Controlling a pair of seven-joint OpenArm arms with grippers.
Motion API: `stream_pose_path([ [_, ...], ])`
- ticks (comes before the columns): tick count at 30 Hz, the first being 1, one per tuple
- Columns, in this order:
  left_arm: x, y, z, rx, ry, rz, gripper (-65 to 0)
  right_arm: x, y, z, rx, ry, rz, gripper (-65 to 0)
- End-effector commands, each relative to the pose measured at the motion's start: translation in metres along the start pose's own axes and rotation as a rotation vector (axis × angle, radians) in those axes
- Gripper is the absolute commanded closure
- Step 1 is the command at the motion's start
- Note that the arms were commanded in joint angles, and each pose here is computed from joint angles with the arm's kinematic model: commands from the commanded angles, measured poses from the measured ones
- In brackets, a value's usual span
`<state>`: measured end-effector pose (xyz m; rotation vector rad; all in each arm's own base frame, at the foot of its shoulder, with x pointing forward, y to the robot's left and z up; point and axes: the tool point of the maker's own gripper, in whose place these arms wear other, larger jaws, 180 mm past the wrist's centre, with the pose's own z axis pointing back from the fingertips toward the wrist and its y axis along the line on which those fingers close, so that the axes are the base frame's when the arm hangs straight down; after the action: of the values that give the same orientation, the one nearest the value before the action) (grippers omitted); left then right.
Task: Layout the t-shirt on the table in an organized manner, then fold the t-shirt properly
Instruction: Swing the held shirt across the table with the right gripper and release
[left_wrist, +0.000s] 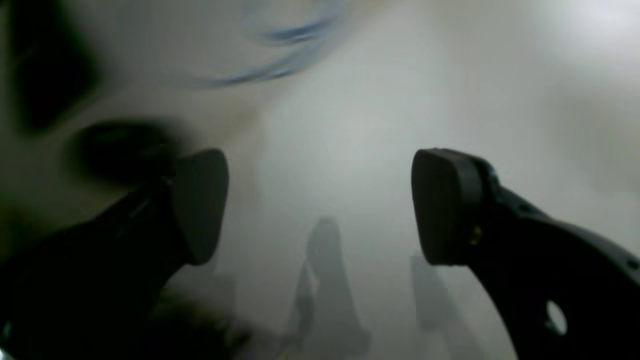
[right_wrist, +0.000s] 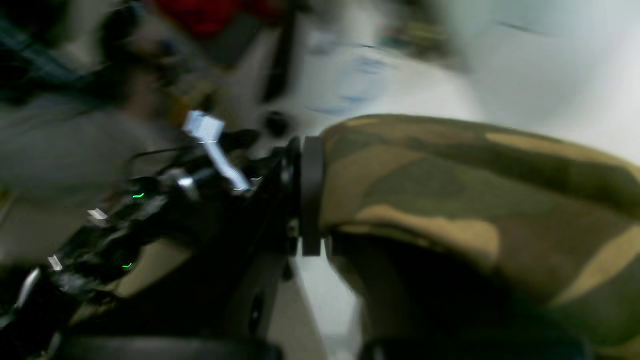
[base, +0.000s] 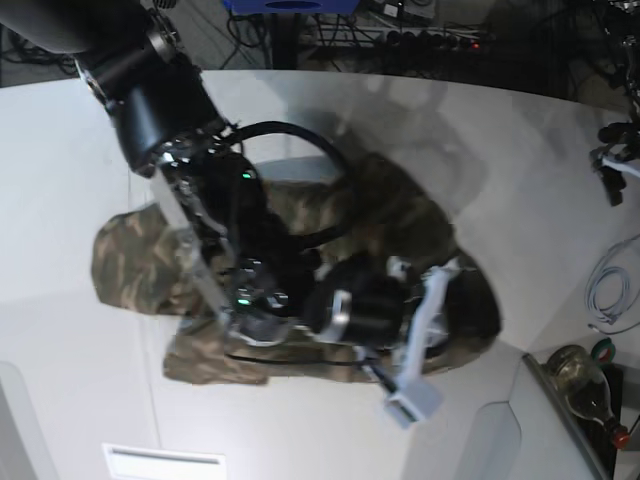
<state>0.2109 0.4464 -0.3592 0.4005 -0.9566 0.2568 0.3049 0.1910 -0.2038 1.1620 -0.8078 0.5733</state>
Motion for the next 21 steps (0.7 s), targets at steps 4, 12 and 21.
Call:
stream_pose_path([
  [4, 0.029, 0.029, 0.012, -0.027, -0.087, -0.018, -54.8, 0.013, 0.067, -0.044, 0.197, -0.056, 0.104, 0.0],
  [12, 0.028, 0.049, 0.015, -0.014, -0.088, -0.002, -54.8, 0.057, 0.036, -0.006, 0.153, -0.158, 0.047, 0.0],
  [21, 0.013, -0.004, 0.003, -0.143, -0.041, -0.051, -54.8, 0.04, -0.125, 0.229, -0.344, -0.355, -0.171, 0.0],
])
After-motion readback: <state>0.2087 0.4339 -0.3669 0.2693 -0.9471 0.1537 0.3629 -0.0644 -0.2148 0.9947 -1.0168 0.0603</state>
